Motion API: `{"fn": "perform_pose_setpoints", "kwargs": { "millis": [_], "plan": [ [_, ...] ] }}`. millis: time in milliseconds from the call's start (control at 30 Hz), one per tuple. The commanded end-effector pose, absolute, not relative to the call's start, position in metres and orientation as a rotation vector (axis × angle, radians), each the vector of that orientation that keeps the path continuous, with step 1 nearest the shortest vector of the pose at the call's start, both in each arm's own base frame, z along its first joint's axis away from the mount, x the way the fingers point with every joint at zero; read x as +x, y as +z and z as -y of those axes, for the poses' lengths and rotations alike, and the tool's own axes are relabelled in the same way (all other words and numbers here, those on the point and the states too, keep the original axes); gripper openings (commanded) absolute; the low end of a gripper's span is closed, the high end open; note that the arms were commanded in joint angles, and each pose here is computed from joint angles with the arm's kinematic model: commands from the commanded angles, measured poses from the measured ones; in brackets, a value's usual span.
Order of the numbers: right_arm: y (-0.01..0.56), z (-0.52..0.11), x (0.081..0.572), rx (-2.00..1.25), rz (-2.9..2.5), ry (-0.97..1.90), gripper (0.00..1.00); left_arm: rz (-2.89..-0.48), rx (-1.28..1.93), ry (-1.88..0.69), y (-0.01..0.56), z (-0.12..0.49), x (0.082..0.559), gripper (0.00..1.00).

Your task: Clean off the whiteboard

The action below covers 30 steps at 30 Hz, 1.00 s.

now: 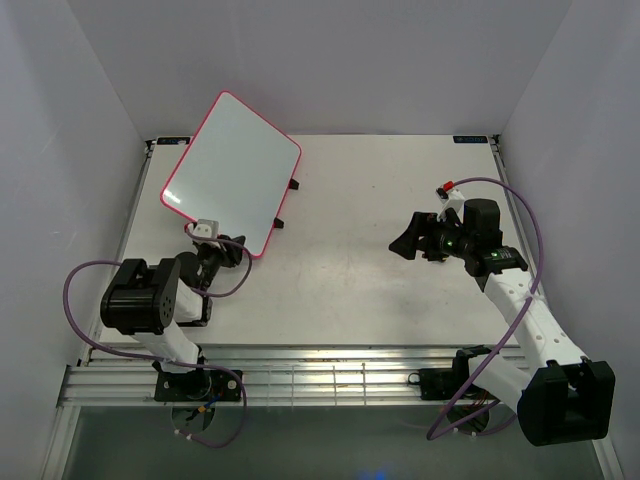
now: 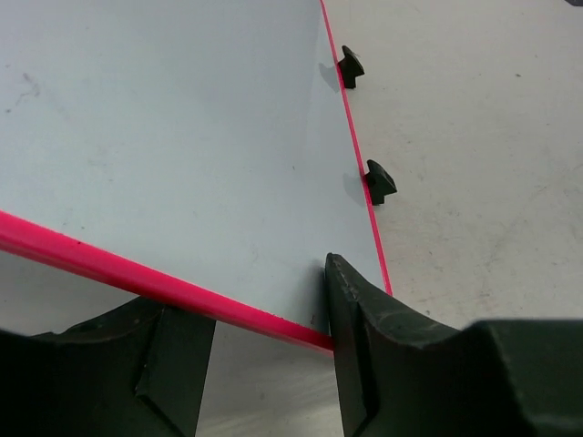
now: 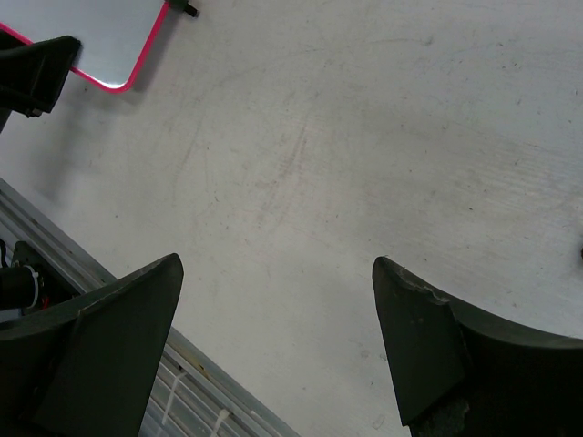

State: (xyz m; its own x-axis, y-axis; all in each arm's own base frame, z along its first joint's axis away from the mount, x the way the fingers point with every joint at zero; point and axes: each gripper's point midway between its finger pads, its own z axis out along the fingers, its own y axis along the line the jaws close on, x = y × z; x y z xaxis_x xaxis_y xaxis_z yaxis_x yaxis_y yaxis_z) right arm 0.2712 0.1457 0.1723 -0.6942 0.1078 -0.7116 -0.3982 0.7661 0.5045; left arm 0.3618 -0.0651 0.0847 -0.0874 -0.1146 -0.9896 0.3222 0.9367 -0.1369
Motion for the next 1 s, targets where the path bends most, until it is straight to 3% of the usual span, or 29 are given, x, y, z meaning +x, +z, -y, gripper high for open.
{"fn": "perform_pose_setpoints", "kwargs": {
  "millis": [0,100,167,600,700,967],
  "plan": [
    [0.179,-0.148,0.275,-0.245,-2.16,0.842,0.9,-1.431,0.3,-0.339,0.127,0.076,0.367,0.59],
    [0.179,-0.148,0.275,-0.246,-2.16,0.846,0.9,-1.427,0.296,-0.337,0.129,0.075,0.367,0.66],
    [0.178,-0.148,0.274,-0.245,-2.162,0.846,0.9,-1.427,0.293,-0.334,0.13,0.074,0.366,0.98],
    [0.178,-0.15,0.275,-0.252,-2.159,0.855,0.9,-1.413,0.191,-0.293,0.158,0.06,0.37,0.98],
    [0.179,-0.15,0.275,-0.253,-2.159,0.853,0.9,-1.483,0.019,-0.282,0.157,0.043,0.377,0.98],
    [0.184,-0.15,0.274,-0.259,-2.145,0.854,0.9,-1.563,-0.056,-0.272,0.147,0.036,0.37,0.98]
  ]
}}
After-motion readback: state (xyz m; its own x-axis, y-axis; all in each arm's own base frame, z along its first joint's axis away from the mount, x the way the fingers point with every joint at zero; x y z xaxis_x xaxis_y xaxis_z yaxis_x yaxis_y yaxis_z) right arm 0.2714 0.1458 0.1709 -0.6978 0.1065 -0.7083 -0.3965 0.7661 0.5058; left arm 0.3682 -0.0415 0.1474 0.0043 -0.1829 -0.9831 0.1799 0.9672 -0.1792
